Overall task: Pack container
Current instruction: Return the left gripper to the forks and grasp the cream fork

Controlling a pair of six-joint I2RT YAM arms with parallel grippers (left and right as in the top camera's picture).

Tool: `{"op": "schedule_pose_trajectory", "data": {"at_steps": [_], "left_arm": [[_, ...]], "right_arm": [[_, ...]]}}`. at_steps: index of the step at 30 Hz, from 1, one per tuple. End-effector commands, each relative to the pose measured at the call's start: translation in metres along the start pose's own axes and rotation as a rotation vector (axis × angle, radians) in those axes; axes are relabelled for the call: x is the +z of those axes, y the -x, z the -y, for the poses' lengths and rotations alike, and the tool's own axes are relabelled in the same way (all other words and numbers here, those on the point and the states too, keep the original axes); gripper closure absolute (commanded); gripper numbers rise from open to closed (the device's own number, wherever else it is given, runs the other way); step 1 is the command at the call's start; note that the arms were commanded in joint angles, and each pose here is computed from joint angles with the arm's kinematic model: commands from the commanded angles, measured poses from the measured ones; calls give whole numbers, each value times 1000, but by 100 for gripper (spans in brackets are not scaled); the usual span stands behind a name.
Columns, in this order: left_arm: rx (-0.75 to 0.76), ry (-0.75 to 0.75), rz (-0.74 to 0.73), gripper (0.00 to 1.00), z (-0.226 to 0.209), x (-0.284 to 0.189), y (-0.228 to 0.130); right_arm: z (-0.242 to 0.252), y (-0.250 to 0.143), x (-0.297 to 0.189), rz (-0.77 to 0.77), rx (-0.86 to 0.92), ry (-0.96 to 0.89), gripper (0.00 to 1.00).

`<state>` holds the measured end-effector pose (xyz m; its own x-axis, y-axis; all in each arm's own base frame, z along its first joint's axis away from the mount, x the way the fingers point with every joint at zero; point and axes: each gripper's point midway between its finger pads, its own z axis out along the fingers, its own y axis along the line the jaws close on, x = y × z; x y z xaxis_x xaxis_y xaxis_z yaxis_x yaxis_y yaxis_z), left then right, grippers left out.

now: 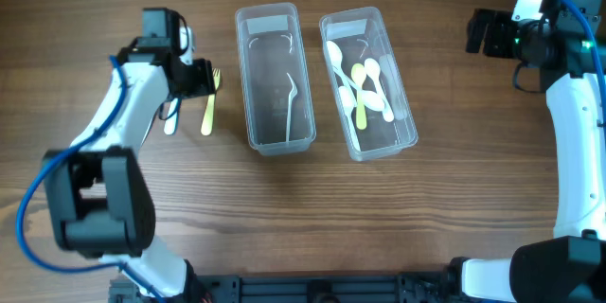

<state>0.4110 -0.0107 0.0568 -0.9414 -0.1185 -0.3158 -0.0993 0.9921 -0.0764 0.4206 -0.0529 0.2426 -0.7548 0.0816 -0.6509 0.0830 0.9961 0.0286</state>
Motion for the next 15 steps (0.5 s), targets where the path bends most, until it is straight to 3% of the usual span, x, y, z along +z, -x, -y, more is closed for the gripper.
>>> {"op": "schedule_pose_trajectory", "data": {"at_steps": [1,9,15], "left_arm": [[65,15,-52,35,-2,28,-11],[168,-21,-99,43,2,53,-21],[192,-56,-86,43,9,58,-18]], "right_arm": [[0,4,-2,11,5,-6,0],[0,4,-2,11,6,-6,0],[0,4,-2,11,5,-6,1]]}}
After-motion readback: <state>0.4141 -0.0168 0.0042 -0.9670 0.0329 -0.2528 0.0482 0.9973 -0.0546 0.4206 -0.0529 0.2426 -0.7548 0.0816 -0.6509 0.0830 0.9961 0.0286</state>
